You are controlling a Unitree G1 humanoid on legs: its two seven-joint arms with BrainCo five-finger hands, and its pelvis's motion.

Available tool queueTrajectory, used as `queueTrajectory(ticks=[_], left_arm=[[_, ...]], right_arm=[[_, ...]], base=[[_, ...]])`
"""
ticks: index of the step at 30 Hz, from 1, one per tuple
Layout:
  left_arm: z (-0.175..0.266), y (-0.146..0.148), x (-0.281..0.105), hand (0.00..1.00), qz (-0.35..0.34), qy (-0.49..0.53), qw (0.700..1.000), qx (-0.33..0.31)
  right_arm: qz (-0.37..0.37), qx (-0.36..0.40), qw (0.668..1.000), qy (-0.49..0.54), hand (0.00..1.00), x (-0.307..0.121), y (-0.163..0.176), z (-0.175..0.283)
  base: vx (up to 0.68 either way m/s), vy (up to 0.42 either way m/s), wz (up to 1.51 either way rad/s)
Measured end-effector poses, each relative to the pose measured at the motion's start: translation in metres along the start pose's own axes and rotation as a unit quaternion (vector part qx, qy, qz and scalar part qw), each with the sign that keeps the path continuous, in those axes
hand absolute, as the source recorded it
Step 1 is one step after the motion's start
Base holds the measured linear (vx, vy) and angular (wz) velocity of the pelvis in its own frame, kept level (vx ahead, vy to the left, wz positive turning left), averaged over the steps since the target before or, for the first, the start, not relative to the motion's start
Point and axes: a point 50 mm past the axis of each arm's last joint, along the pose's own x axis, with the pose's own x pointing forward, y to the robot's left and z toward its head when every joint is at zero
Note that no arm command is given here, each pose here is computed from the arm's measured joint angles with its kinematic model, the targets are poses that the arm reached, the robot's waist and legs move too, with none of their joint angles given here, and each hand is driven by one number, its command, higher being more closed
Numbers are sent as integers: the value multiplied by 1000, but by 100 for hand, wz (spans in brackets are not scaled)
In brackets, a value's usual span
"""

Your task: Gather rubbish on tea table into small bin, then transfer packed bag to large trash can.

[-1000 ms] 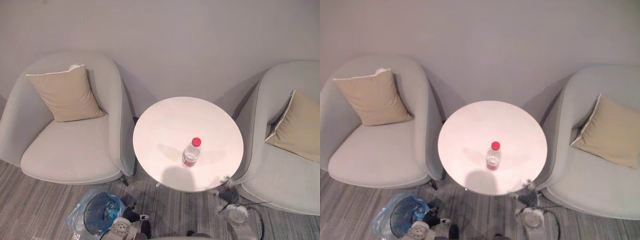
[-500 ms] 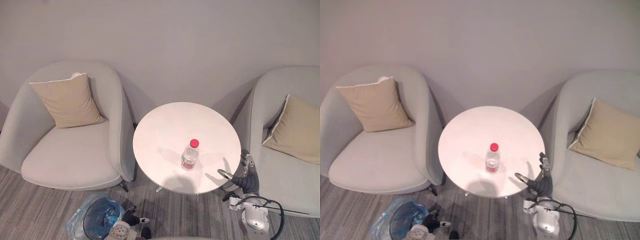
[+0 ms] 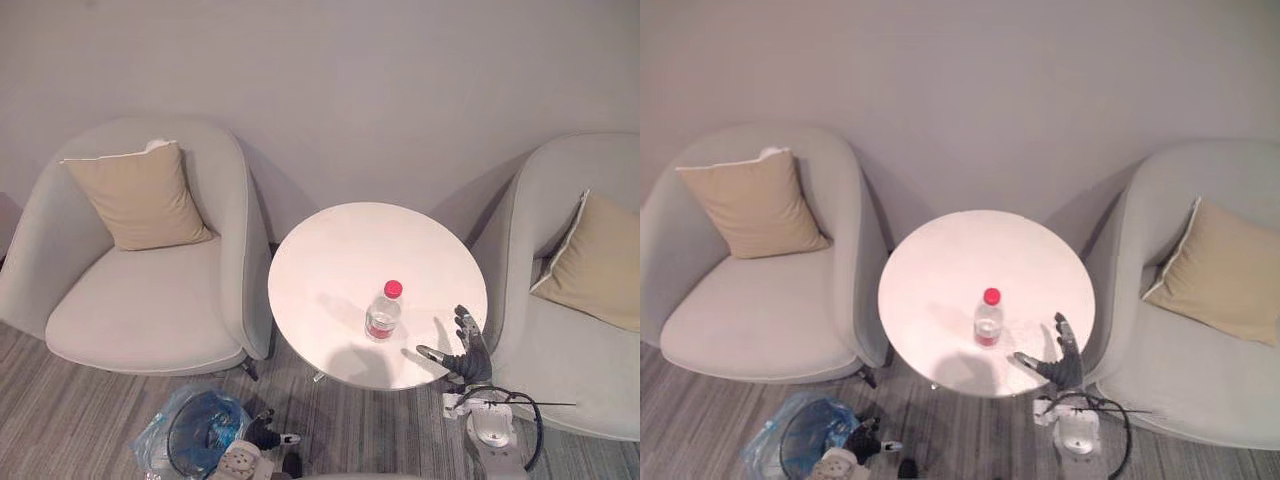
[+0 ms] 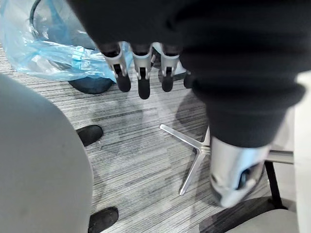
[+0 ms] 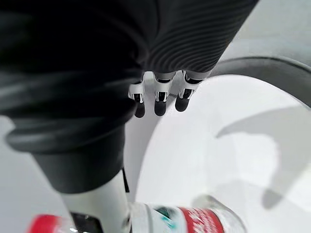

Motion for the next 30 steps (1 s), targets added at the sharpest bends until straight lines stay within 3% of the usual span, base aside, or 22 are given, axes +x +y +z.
queueTrajectory(ticks=[22, 23, 30], left_arm=[[25, 13, 2, 0, 27, -56, 997, -50], [26, 13, 2, 0, 27, -58, 997, -51], [28, 14, 2, 0, 28, -63, 996, -52]], right_arm=[[20, 1, 999, -46, 0, 57, 19, 35], [27, 0, 998, -48, 100, 59, 22, 37], [43, 0, 997, -60, 100, 66, 31, 46]], base=[[-12, -16, 17], [-41, -5, 13], [-28, -4, 13]])
